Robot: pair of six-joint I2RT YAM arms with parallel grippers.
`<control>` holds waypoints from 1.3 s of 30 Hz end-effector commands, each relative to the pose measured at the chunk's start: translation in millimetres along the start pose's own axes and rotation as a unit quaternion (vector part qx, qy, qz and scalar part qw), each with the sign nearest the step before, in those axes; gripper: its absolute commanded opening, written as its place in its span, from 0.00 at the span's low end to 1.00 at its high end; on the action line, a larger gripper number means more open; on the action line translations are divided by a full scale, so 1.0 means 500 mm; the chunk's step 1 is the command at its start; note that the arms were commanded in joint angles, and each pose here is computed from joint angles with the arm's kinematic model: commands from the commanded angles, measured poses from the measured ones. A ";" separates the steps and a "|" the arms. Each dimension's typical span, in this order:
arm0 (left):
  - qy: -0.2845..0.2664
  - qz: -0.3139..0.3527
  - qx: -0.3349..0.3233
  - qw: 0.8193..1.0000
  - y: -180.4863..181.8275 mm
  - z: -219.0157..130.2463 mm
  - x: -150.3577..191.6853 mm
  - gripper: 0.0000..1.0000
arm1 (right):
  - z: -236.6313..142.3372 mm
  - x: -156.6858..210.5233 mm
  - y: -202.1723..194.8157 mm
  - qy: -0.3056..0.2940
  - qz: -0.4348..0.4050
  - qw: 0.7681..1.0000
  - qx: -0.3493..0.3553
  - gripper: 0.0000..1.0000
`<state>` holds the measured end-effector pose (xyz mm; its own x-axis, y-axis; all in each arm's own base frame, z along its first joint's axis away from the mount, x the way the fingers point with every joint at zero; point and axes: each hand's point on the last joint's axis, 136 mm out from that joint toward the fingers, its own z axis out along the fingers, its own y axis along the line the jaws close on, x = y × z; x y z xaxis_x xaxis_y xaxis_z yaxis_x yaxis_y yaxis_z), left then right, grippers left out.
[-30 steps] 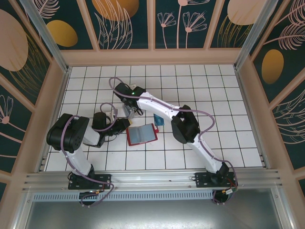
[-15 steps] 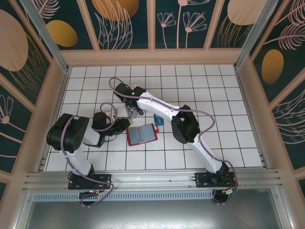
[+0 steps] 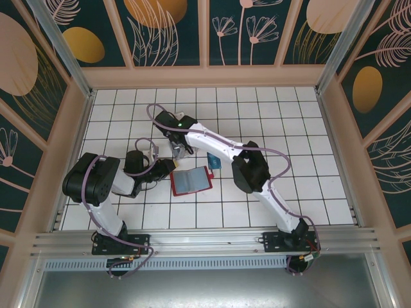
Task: Put the credit cards into the card holder
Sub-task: Pick up the credit card from the storage box.
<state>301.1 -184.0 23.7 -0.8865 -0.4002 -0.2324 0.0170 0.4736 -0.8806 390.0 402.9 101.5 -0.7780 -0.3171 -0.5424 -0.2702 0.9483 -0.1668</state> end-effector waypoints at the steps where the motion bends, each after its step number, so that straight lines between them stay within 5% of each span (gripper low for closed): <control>1: 0.071 -0.131 -0.181 0.972 0.186 -0.037 0.139 0.29 | -0.068 -0.034 -0.028 -0.008 0.022 0.999 -0.033 0.00; 16: 0.071 -0.127 -0.183 0.972 0.185 -0.040 0.138 0.29 | -0.079 -0.012 0.005 0.050 0.096 0.961 -0.254 0.00; 30: 0.068 -0.117 -0.182 0.974 0.168 -0.037 0.120 0.31 | -0.167 -0.043 -0.062 -0.003 0.130 0.943 -0.308 0.00; 39: 0.060 -0.107 -0.184 0.975 0.153 -0.043 0.106 0.32 | -0.215 0.096 -0.104 0.007 0.107 0.947 -0.304 0.00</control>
<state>304.0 -183.2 25.9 -0.8900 -0.4033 -0.2127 -0.0295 0.5164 -0.8559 329.6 334.4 177.0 -0.8698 -0.0847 -0.4861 -0.3391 0.8184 0.4640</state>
